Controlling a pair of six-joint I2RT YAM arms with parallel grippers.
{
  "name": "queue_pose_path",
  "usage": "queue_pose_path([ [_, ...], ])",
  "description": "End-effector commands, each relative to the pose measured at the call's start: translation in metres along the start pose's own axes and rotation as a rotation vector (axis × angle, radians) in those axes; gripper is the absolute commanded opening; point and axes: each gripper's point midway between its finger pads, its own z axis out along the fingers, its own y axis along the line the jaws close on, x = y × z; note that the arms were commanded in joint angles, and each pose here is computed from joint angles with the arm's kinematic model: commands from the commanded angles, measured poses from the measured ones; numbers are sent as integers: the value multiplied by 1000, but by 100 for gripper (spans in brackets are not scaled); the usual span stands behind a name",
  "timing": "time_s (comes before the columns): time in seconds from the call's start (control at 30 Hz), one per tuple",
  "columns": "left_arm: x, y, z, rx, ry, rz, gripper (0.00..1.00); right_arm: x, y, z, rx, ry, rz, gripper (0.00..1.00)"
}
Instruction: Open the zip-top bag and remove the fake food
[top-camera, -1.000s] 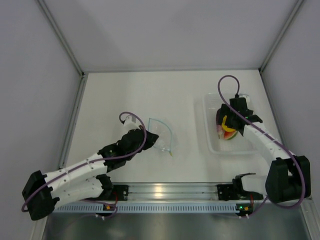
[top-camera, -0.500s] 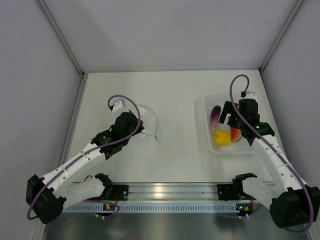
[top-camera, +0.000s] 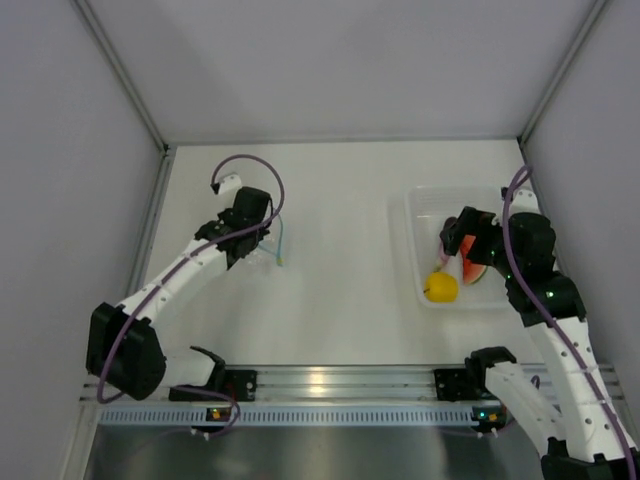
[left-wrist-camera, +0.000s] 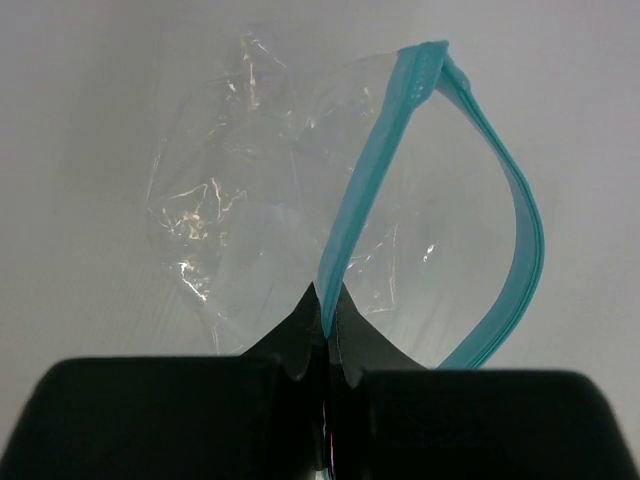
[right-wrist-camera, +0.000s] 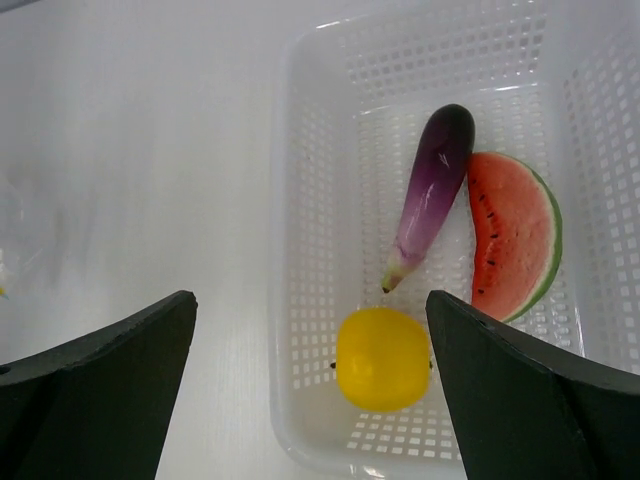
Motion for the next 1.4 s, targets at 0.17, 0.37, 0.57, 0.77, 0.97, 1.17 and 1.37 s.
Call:
queue_pose_path([
  [0.17,-20,-22,65,-119,84,229,0,-3,10,-18,-59,6,-18,100],
  [0.37,-9,-44,102,-128,159,306,14,1,10,-17,-66,11,-20,99],
  [0.57,-25,-70,102,-45,149,301,58,1,13,-17,-77,26,-30,99],
  [0.77,-54,-86,76,34,95,204,94,-13,12,-28,-59,-16,-48,99],
  [0.97,-94,-81,27,78,-13,85,98,-32,10,-54,-36,-92,-76,99],
  [1.17,-112,-46,-43,145,-111,15,98,-49,12,-84,-49,-185,-144,99],
  [1.37,-100,-5,-123,316,-195,-19,98,-54,-3,-100,35,-224,-181,99],
])
